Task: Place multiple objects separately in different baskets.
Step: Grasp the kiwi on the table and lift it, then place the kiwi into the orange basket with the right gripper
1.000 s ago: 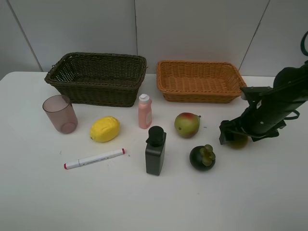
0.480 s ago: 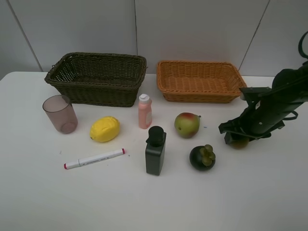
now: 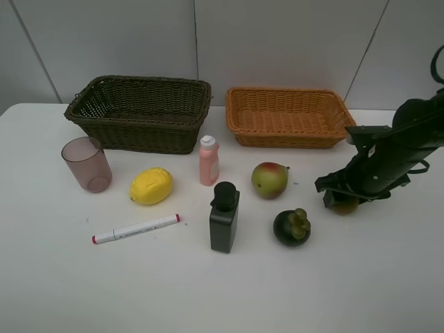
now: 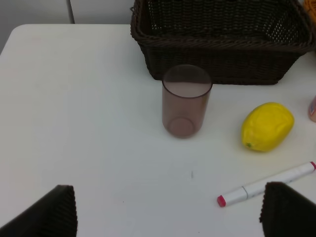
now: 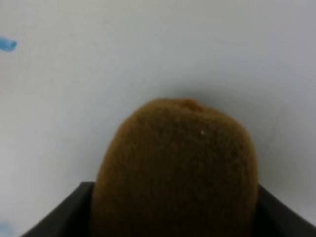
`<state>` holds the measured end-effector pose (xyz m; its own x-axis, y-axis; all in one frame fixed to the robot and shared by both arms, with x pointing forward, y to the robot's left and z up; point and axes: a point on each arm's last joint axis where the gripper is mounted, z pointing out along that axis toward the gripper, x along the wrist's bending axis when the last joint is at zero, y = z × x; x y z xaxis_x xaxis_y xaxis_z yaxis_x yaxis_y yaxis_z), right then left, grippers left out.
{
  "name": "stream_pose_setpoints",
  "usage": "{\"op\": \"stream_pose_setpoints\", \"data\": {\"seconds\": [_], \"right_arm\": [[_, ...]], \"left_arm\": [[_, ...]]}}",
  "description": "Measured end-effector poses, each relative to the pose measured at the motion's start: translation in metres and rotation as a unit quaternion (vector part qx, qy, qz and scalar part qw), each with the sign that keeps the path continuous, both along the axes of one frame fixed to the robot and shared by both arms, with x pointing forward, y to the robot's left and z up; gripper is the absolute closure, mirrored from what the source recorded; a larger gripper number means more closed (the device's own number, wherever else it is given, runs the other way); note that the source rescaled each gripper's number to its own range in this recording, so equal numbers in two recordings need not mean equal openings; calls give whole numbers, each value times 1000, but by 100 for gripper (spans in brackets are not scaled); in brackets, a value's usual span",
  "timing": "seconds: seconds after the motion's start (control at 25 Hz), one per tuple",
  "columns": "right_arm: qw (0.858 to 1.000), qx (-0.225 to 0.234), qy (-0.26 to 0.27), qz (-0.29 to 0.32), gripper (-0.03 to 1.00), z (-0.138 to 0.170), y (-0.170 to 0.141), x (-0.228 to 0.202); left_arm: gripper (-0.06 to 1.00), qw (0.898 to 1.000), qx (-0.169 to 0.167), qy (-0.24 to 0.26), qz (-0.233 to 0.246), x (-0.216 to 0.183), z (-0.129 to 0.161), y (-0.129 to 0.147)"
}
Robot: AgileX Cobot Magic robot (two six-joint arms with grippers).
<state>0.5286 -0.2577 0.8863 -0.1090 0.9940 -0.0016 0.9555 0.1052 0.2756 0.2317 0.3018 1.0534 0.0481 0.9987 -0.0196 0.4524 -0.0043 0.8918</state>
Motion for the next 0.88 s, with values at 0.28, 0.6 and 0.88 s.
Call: {"op": "stream_pose_setpoints", "data": {"seconds": [0.28, 0.6, 0.88], "right_arm": [[999, 7, -46, -3, 61, 58, 2, 14], [987, -1, -161, 8, 61, 155, 4, 51], [963, 2, -271, 15, 61, 206, 7, 80]], "left_arm": [[-2, 1000, 0, 0, 0, 0, 0, 0], [-2, 1000, 0, 0, 0, 0, 0, 0], [-2, 1000, 0, 0, 0, 0, 0, 0]]}}
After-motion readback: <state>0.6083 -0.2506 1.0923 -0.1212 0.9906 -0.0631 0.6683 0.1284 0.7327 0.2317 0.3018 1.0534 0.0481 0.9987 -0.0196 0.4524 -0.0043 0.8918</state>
